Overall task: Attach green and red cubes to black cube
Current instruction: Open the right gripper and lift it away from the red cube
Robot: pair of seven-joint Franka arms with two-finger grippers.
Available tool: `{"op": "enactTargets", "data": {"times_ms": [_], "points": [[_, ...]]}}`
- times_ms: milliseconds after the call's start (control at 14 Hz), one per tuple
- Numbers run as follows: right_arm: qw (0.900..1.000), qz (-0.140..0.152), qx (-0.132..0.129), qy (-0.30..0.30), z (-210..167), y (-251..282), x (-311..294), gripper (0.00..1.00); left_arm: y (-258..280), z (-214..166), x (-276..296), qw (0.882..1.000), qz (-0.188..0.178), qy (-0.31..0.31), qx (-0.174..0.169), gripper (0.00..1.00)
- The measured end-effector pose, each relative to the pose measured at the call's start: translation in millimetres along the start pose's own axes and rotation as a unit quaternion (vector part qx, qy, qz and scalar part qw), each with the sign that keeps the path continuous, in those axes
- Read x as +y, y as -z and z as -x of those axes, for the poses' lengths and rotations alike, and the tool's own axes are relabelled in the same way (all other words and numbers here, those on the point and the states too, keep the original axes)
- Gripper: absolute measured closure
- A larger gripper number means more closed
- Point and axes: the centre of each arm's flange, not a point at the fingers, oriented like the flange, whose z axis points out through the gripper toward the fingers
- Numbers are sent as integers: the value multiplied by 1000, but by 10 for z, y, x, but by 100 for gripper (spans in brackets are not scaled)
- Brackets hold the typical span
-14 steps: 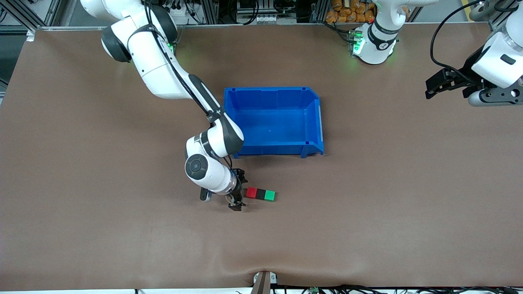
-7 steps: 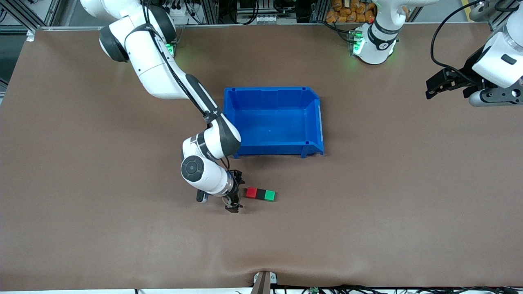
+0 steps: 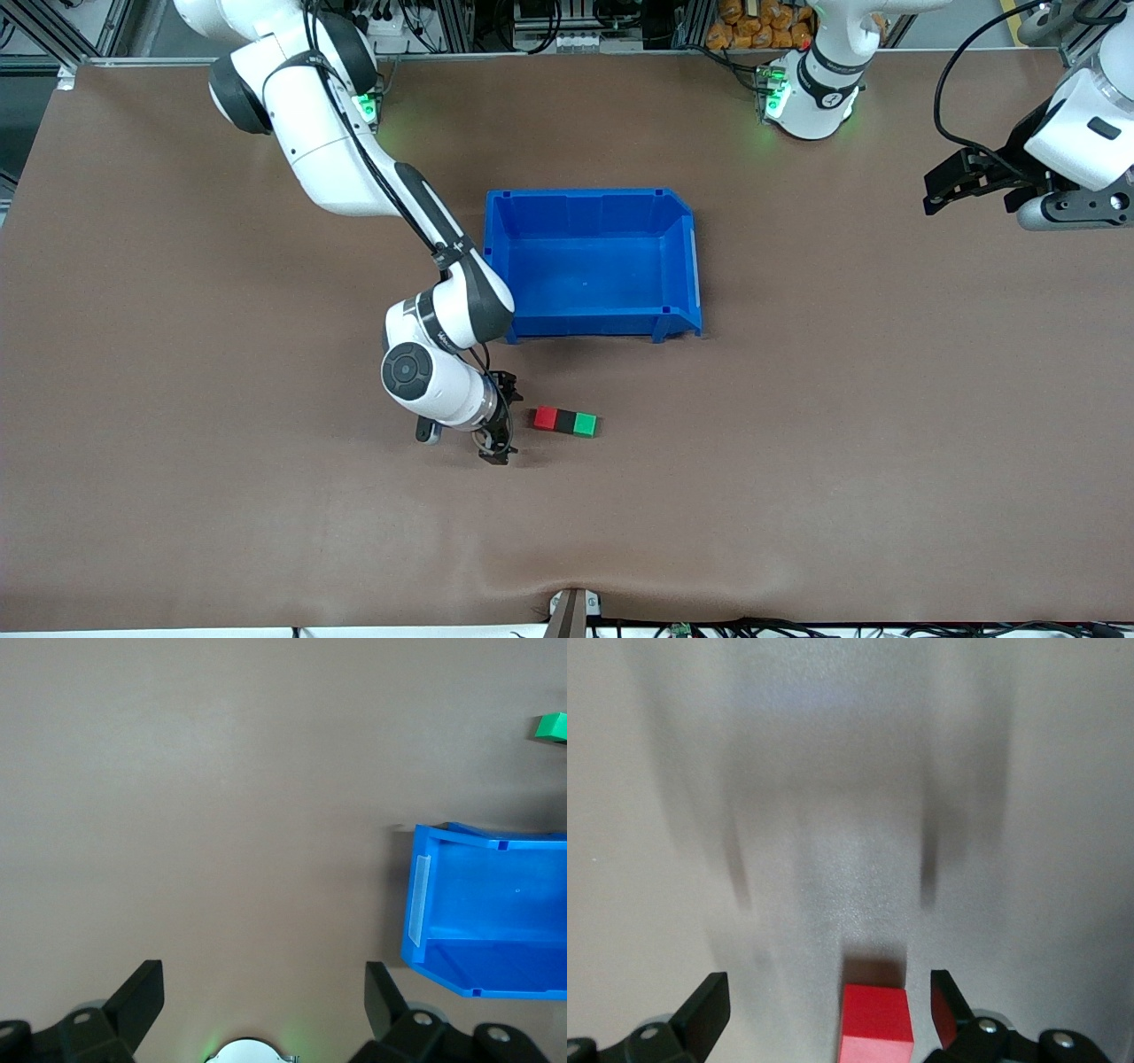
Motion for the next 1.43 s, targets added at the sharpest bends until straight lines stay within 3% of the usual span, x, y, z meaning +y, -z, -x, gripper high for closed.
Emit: {"op": "enactTargets", "data": {"times_ms": [357, 1429], "points": [[1000, 8, 21, 18, -60, 24, -7, 0, 2, 0, 0, 1000, 0, 0, 0, 0], [993, 15, 24, 111, -269, 512, -215, 0, -4, 0, -2, 1000, 0, 0, 0, 0]]}}
